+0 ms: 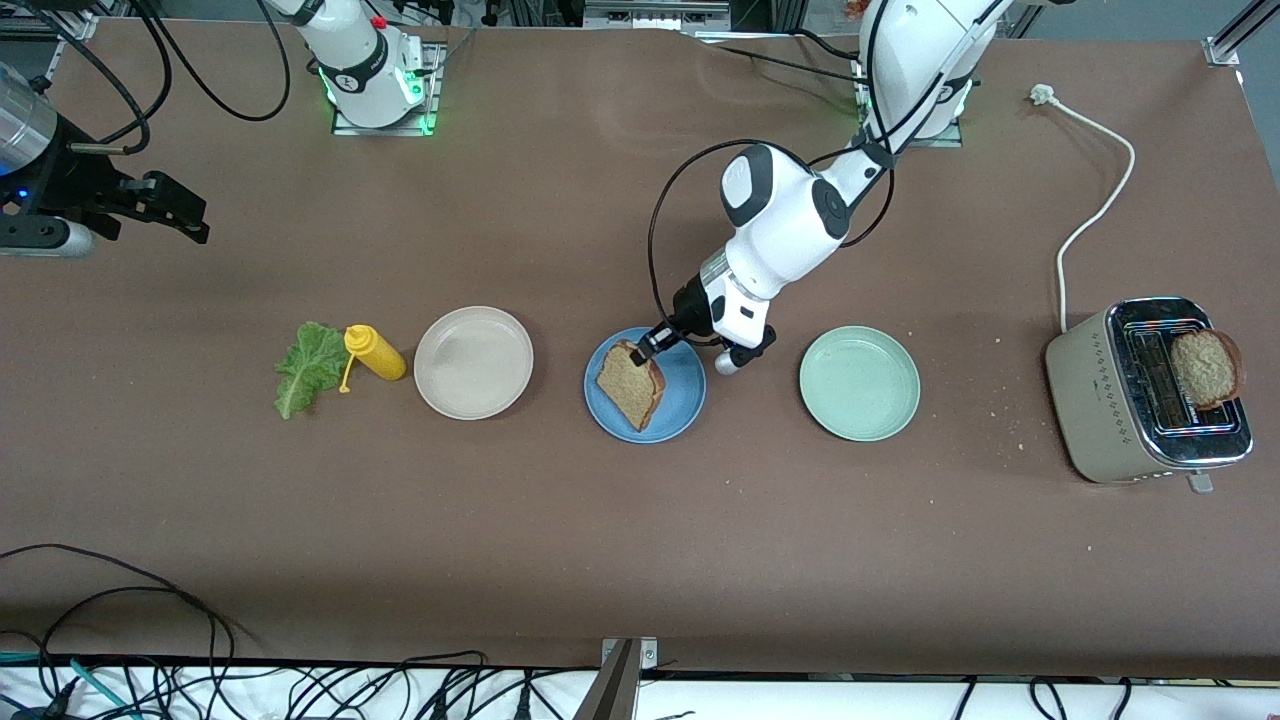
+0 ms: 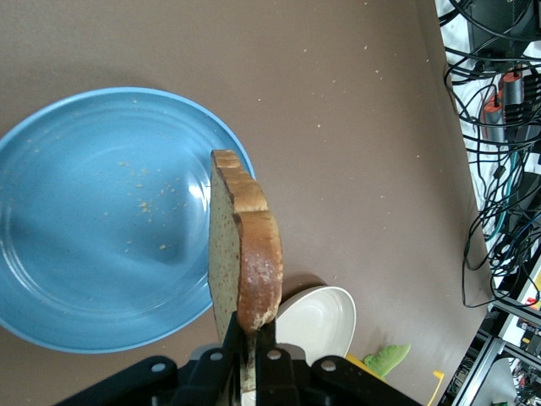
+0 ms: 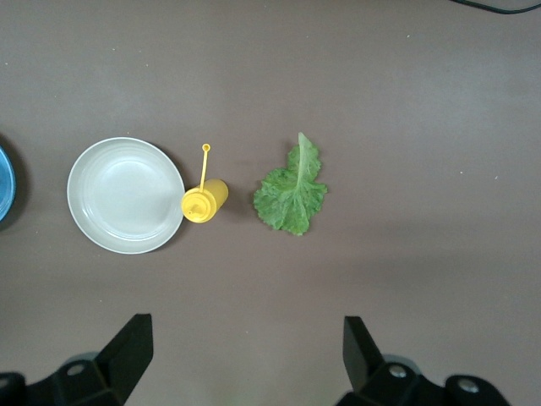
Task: Make sandwich in blue plate with both arms
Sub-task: 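Lower the bread onto the blue plate and open the left gripper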
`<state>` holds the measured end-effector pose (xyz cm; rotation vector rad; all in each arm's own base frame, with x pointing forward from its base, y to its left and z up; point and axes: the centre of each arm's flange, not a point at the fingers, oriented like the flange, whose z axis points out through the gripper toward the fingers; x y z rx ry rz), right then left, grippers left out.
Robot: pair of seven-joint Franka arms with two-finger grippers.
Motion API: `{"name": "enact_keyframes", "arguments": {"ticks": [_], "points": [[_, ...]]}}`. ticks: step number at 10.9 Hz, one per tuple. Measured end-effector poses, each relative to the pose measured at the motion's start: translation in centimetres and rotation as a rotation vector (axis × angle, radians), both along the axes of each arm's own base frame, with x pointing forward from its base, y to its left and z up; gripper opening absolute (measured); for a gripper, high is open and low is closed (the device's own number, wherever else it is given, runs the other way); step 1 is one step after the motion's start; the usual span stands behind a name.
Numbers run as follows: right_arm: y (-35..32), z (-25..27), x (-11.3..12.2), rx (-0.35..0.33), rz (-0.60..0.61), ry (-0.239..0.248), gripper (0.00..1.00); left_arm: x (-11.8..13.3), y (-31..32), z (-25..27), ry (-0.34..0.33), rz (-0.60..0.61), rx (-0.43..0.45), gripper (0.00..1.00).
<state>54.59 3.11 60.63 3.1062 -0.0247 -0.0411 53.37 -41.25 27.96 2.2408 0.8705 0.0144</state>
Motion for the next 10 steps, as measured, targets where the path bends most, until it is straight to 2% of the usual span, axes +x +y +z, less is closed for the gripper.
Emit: {"name": "enact_keyframes", "arguments": {"ticks": [8, 10], "points": [[-0.1, 0.0, 0.0, 0.000, -0.002, 0.001, 1.00, 0.2, -0.1, -2.4, 0.034, 0.007, 0.006, 0.08], [-0.2, -0.2, -0.3, -0.002, -0.004, 0.024, 1.00, 0.2, 0.1, -2.6, 0.038, 0.008, 0.009, 0.11]]}}
